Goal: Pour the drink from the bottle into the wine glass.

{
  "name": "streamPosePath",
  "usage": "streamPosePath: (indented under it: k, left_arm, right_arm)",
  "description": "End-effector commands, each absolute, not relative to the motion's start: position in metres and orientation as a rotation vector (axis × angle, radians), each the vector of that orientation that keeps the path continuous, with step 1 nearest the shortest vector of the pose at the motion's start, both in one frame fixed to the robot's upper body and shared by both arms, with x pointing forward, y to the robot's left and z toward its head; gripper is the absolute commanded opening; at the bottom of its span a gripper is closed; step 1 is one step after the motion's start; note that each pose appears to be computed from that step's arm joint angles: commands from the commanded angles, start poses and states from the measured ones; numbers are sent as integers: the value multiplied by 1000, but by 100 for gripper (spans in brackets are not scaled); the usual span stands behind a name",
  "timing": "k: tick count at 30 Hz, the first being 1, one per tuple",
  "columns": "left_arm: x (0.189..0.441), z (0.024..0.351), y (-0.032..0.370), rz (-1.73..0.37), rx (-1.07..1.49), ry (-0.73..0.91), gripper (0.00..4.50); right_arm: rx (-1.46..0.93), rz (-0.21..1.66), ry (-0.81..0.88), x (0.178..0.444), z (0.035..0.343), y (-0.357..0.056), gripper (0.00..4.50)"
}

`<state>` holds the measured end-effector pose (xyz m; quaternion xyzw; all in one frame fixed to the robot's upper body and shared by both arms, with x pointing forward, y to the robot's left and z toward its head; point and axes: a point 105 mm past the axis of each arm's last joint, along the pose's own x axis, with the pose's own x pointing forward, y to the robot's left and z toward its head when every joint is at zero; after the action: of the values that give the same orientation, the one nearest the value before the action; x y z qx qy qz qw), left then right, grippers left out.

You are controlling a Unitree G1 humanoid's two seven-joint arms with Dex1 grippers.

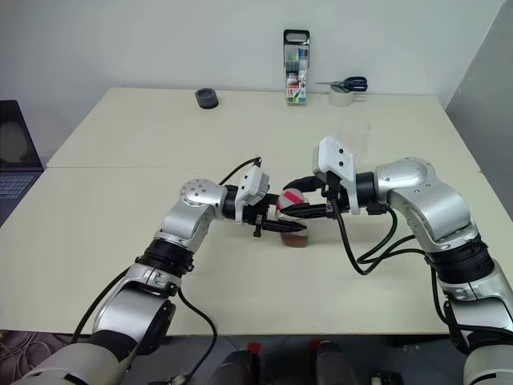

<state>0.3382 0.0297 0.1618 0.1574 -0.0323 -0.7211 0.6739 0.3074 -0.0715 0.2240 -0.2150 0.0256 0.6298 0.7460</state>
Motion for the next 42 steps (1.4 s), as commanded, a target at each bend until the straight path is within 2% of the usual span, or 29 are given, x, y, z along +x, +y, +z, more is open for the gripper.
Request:
streamPosePath:
  k: [1,3,4,8,13,16,23,31,34,38,42]
  left_arm:
    - [342,174,33,-1594,339,-120,187]
    - [344,175,33,-1572,308,-123,187]
    - [346,176,33,-1562,297,-125,187]
    - [352,181,31,-1526,265,-140,187]
    - [356,185,26,-1517,254,-150,187]
    - [356,185,25,-1524,256,-151,187]
    - [356,185,22,-1536,263,-152,187]
    - [355,185,23,-1534,270,-152,187]
    - [355,185,24,-1533,275,-152,187]
    - [354,185,24,-1537,280,-151,187]
    - [352,184,25,-1544,286,-147,187]
  right_arm:
    - [-434,1220,-16,310,246,-94,323]
    - [-398,1182,-26,300,251,-97,391]
    - [-383,1175,-27,294,251,-97,395]
    - [-304,1072,-55,280,247,-91,395]
    - [-230,810,-149,290,234,-73,395]
    - [-232,735,-177,296,233,-70,395]
    - [-203,705,-217,299,238,-61,395]
    - [-182,716,-177,301,227,-53,395]
    - [-176,717,-174,302,227,-53,336]
    - [-172,736,-185,302,229,-52,193]
    - [-184,811,-185,299,229,-50,187]
